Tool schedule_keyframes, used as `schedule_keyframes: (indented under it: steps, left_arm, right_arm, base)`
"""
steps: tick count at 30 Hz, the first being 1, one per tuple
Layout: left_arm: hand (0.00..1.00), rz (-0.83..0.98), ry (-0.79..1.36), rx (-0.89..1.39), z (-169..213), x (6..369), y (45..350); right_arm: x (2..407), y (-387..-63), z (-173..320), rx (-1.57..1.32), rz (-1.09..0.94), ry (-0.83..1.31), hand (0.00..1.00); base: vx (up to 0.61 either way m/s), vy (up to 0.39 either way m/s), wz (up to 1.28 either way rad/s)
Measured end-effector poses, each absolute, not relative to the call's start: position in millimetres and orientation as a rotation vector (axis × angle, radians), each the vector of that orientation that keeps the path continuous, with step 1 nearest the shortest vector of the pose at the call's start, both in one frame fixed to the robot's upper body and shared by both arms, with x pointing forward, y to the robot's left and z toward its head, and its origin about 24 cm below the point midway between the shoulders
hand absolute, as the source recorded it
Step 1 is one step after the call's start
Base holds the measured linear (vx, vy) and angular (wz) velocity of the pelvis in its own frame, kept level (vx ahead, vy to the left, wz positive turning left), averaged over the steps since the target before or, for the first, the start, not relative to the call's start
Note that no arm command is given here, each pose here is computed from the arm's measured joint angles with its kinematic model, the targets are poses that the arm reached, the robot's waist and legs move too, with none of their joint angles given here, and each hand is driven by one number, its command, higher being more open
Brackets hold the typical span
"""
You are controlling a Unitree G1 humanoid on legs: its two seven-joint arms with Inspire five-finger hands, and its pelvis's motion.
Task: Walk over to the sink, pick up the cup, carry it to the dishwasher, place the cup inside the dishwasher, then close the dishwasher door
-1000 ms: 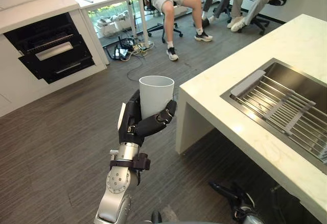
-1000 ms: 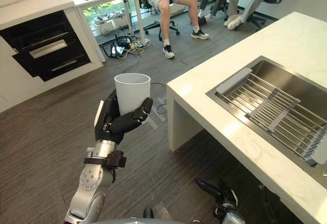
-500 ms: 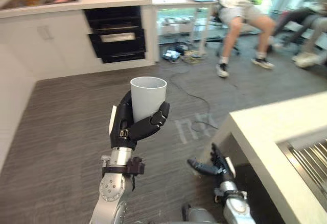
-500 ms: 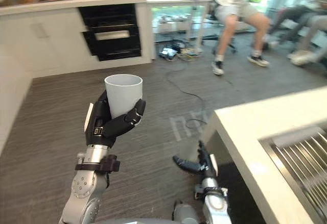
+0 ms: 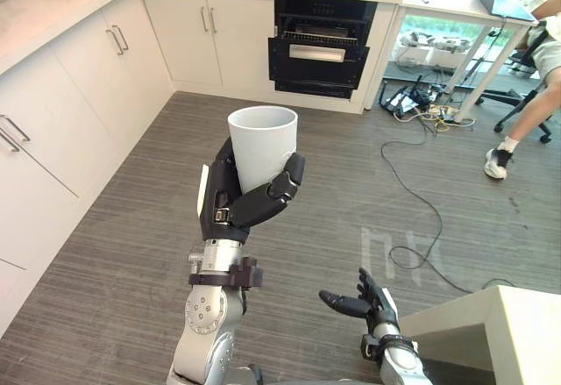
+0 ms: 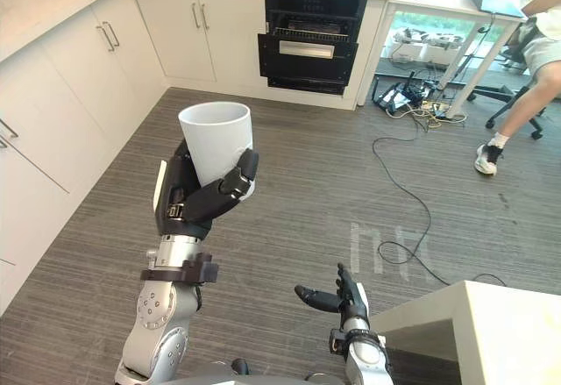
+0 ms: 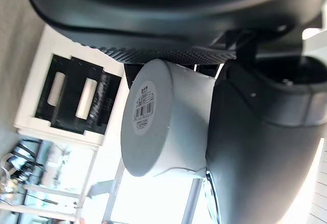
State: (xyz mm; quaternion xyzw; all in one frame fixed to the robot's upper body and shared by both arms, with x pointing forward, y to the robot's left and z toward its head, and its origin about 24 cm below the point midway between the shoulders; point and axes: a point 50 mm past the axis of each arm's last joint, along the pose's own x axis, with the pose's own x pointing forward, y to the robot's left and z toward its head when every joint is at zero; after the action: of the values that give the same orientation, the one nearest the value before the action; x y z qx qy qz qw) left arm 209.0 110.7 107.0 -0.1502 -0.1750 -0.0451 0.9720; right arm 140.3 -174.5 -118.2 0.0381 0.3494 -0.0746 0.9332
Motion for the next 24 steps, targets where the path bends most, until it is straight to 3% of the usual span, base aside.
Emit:
schedule_keyframes:
  steps: [14, 24]
  left_arm:
    - [0.00, -0.086, -0.260, -0.270, 87, 194, 119]
    - [0.00, 0.036, -0.202, -0.272, 73, 184, 141]
  right_arm:
    - [122, -191, -130, 0.033, -0.185, 0.800, 1.00]
    - [123, -198, -134, -0.013, -0.189, 0.830, 1.00]
  base:
    - [-0.05, -0.028, -0.01]
    - [-0.05, 0.003, 0.01]
